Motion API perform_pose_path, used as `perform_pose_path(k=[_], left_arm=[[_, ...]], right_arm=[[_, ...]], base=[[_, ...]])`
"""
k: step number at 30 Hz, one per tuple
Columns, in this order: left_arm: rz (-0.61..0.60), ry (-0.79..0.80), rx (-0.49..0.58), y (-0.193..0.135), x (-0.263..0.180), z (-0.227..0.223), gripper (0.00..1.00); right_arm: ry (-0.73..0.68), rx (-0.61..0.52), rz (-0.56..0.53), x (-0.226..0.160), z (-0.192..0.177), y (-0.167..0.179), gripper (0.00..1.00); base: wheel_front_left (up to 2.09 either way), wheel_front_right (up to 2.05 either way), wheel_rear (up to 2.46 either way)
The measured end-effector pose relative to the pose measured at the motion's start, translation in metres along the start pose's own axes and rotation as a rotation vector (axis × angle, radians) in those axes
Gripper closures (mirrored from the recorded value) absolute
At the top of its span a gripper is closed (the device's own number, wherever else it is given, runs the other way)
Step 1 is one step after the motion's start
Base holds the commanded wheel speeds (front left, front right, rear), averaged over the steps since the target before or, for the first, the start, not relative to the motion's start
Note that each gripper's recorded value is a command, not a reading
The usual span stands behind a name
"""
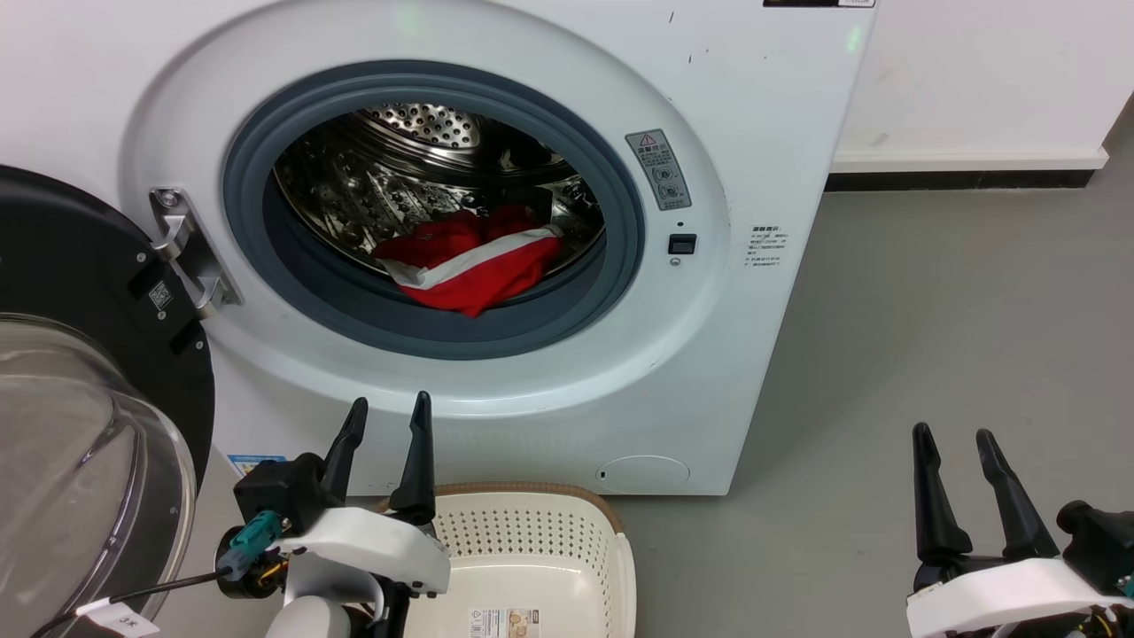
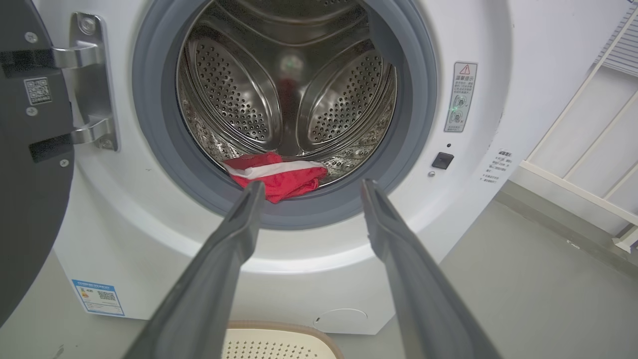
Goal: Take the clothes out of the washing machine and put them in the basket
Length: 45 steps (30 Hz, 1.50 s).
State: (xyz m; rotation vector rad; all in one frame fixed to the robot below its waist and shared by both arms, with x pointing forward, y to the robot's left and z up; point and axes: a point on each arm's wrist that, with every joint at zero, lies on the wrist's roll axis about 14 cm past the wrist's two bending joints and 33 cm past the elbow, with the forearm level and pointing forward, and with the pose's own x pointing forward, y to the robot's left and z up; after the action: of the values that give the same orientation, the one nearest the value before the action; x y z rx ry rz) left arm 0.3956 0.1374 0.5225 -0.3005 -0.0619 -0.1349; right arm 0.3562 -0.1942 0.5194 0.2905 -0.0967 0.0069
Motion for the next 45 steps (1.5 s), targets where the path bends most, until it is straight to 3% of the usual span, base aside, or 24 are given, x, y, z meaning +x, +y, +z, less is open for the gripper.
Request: perform_pose_path(k=[31,45], left_arm=[[-0.040,-0.039,0.277,-0.0075,0.0001,0.0032,0.00],[-0.029,-0.041,0.309,-0.0042,0.0000,0.0019,0.00]], right_arm=[[0.007,-0.258,0.044,-0.0041,-0.0056,0.0032,0.00],[0.007,-0.303,0.054,-0.0052,-0.0062,0.0042,0.00]], base=[[0.00,0.00,0.00],[0.00,0.00,0.00]])
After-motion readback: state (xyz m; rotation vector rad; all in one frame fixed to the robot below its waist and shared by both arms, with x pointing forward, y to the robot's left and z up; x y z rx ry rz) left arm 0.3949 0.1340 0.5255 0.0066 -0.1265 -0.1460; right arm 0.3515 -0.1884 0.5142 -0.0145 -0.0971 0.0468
